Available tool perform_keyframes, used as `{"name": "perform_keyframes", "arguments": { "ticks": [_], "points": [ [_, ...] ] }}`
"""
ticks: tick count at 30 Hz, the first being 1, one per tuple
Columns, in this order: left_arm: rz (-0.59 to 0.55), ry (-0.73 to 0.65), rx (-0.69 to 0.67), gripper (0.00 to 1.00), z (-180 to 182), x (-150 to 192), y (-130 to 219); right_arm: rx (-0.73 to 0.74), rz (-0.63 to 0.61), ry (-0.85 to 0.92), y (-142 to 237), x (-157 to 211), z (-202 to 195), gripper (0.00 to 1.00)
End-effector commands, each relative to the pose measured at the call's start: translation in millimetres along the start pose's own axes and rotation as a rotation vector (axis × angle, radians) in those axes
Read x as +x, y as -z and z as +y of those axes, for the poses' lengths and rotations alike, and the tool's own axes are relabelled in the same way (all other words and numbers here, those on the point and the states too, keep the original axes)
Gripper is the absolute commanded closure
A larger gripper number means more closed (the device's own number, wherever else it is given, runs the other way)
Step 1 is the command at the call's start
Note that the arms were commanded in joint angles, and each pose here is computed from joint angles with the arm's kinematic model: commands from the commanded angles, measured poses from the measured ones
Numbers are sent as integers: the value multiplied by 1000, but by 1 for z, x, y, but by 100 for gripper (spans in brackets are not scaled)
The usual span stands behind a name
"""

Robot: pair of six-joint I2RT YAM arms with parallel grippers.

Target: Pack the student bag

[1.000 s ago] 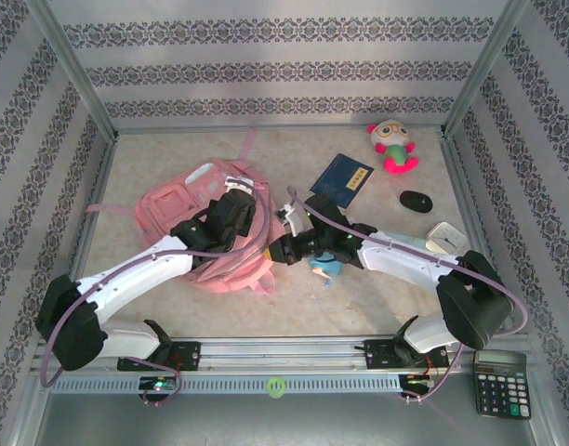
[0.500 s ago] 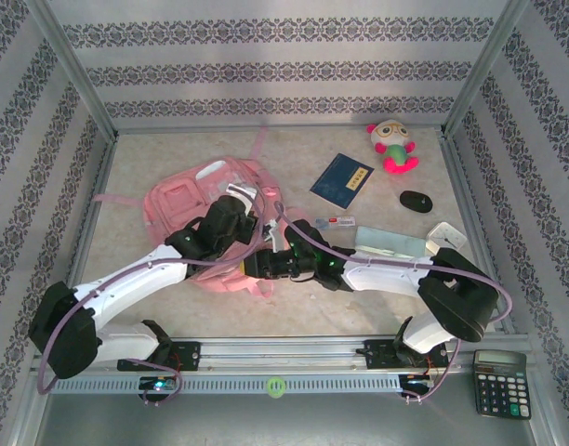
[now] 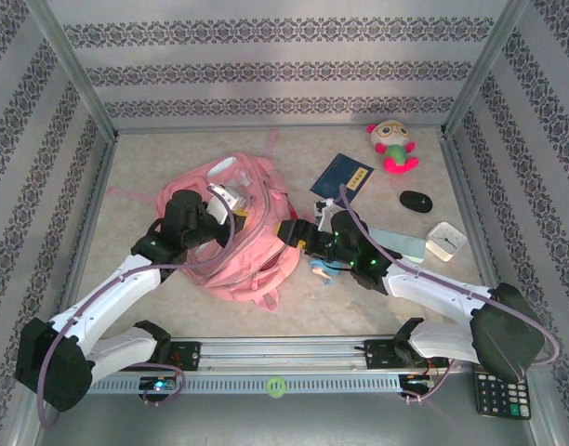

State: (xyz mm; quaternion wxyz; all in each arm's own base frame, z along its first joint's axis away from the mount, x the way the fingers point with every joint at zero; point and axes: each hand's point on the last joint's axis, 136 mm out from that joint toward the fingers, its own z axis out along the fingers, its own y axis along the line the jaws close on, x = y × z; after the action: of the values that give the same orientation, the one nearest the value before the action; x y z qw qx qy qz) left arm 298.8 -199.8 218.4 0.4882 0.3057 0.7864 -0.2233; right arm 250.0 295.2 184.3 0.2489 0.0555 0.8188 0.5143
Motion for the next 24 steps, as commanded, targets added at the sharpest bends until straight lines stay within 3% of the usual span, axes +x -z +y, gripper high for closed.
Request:
{"name": "perform_keyframes", "arguments": {
  "ticks": [1,8,9,11,14,17,21,24],
  "points": [
    [-185,-137,158,100,-24,-50,20,-14,34,-37,-11,-2,12,18],
    [-209,-134,190,100,-20,-57,22,-81,28,-71,-46,-5,35,21],
    [-189,-132,165,100,-14,-56,19,-97,15,-71,-50,-8,41,26],
    [-123,-132,104,100,-1,-50,12,-102,-25,-77,-55,-13,49,49],
    [-13,-99,-7,99,24,-39,8,-106,-128,-77,-56,-24,59,71],
    [75,-12,-35,77,28,-33,15,-128,-221,-86,-56,-38,66,90],
    [118,165,-59,31,19,-24,41,-163,-309,-94,-57,-55,81,97],
    [153,319,-119,31,16,-10,64,-170,-362,-81,-57,-64,91,99]
  ]
}}
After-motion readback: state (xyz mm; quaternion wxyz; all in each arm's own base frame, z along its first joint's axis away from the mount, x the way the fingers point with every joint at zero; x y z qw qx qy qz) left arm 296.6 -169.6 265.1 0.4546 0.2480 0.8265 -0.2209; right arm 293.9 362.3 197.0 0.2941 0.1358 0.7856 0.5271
